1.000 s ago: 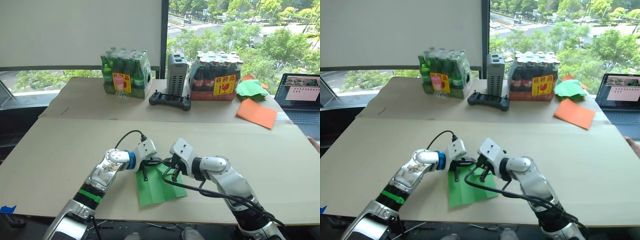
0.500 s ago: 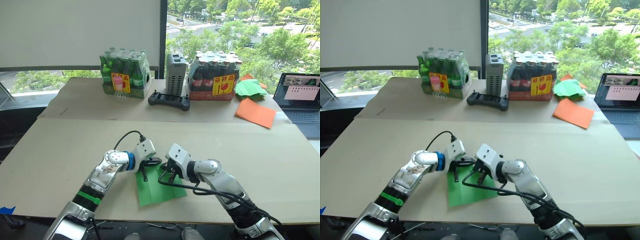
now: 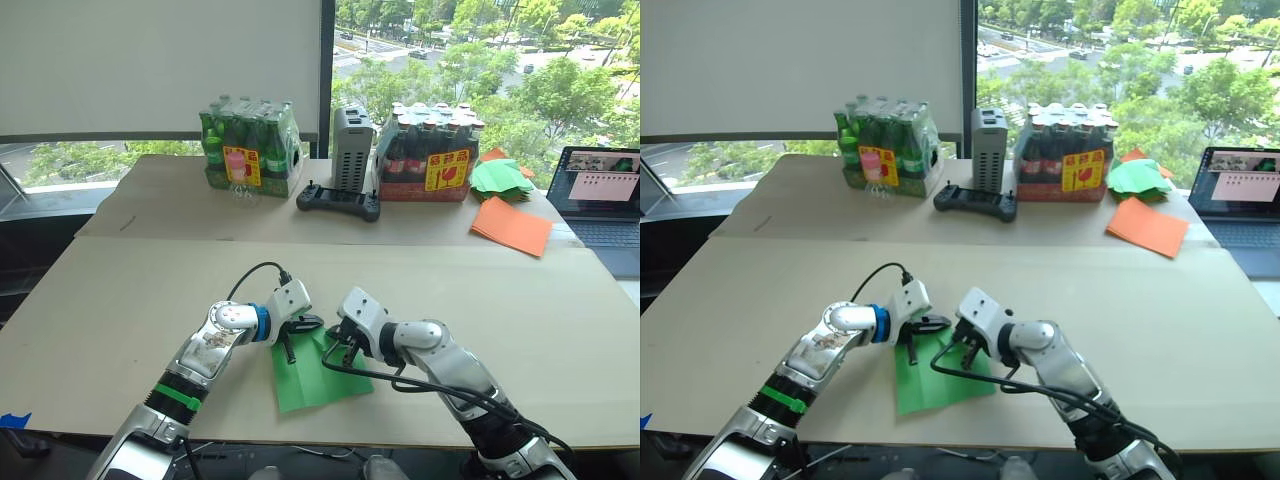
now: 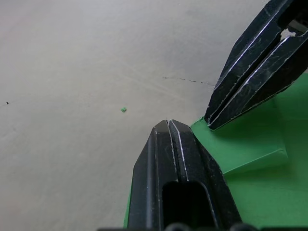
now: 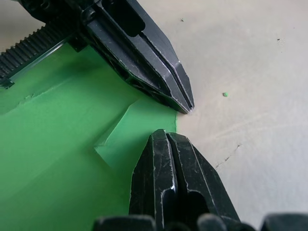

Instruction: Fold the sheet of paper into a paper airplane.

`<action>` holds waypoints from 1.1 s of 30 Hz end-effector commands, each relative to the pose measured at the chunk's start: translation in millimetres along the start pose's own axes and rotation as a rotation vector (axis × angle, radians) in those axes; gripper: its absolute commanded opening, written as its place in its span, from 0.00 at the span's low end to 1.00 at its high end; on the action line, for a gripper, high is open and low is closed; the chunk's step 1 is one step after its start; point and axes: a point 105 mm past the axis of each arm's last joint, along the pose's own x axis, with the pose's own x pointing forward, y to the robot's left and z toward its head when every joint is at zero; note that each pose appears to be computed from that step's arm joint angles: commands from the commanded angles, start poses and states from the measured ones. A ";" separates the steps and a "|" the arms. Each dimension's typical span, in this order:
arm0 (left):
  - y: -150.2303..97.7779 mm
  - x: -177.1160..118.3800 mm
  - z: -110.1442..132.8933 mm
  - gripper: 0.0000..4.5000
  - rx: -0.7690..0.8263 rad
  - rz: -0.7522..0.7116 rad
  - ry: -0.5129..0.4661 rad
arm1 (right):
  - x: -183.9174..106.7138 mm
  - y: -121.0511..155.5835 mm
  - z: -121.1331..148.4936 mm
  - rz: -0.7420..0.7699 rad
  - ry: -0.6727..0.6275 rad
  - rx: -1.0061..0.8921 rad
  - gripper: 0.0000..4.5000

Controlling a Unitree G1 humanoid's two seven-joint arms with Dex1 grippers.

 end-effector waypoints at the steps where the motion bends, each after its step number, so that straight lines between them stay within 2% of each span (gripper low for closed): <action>1: -3.7 -0.6 -20.2 0.00 -0.029 -0.005 0.078 | -4.1 5.0 -27.7 0.005 0.097 0.069 0.00; 13: -5.3 0.4 -21.6 0.00 -0.027 -0.013 0.081 | -38.7 4.4 -53.3 -0.039 0.165 0.125 0.00; 16: -5.9 1.1 -21.5 0.00 -0.027 -0.015 0.080 | -43.1 4.5 -51.3 -0.045 0.158 0.129 0.00; 19: -5.6 1.4 -21.4 0.00 -0.026 -0.016 0.079 | -45.8 1.8 -34.3 -0.050 0.086 0.101 0.00; 22: -4.7 1.2 -20.8 0.00 -0.024 -0.013 0.078 | -56.9 6.9 15.6 0.009 -0.139 0.016 0.00; 24: -4.0 0.7 -20.7 0.00 -0.021 -0.013 0.078 | -62.7 1.5 36.6 -0.009 -0.229 0.027 0.00; 29: -2.4 -0.1 -19.5 0.00 -0.018 -0.010 0.075 | -55.6 7.8 55.7 0.030 -0.287 0.008 0.00; 33: -2.2 -0.7 -18.2 0.00 -0.016 -0.003 0.072 | -30.0 5.6 46.4 0.015 -0.215 -0.029 0.00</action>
